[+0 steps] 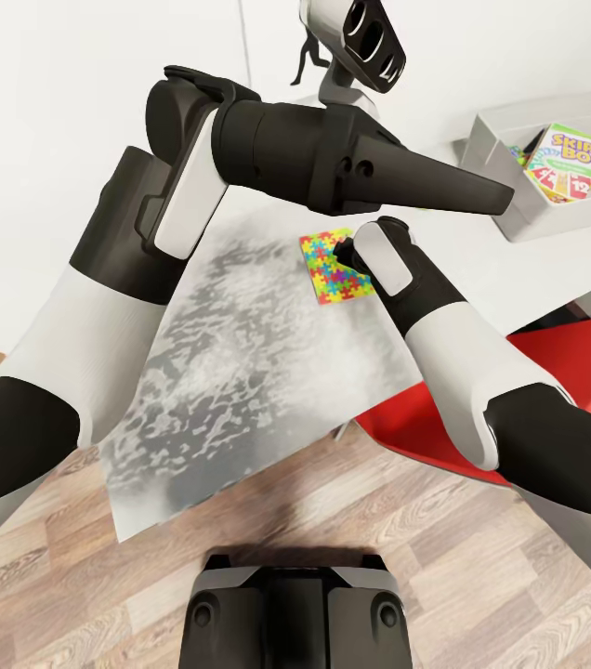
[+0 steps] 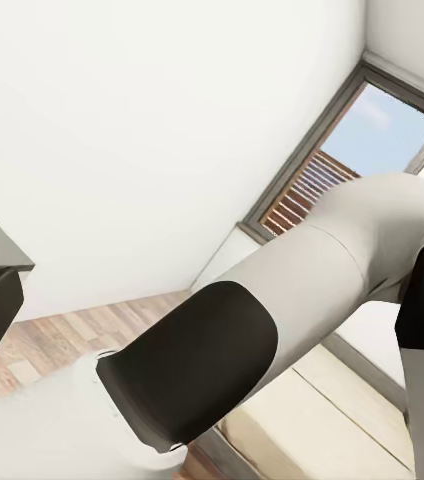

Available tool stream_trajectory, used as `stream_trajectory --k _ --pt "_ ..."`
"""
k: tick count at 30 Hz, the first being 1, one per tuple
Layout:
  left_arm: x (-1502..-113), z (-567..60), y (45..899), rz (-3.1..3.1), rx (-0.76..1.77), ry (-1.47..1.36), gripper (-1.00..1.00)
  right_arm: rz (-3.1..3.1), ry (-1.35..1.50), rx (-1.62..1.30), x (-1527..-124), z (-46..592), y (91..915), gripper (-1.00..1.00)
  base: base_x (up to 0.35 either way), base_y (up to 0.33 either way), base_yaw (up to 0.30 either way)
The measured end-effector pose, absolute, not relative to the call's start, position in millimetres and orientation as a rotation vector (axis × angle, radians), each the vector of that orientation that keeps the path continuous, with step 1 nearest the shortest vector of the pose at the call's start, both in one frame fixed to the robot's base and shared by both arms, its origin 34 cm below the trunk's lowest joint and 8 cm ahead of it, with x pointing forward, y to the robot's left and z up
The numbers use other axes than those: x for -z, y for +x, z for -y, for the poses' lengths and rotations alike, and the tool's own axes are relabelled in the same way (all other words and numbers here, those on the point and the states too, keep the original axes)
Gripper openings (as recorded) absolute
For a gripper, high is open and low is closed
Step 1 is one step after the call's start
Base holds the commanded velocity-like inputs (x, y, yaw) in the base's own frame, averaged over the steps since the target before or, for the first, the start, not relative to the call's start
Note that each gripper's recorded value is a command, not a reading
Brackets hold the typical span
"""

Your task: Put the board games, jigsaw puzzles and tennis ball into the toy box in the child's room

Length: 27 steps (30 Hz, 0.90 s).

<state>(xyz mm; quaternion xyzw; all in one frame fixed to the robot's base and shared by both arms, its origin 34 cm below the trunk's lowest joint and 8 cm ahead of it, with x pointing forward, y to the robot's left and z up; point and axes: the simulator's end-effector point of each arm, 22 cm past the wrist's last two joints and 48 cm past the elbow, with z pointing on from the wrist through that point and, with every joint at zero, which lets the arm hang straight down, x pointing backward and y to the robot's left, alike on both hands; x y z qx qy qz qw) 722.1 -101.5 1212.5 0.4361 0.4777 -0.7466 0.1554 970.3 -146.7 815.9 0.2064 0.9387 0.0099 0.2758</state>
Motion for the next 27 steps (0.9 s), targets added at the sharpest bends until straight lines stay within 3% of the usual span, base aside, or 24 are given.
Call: stream_trajectory --k 27 --pt "-1199 106 731 -1.428 2.118 1.204 1.00 -2.555 0.521 -0.014 -817 148 970 1.00 -0.073 0.045 0.000"
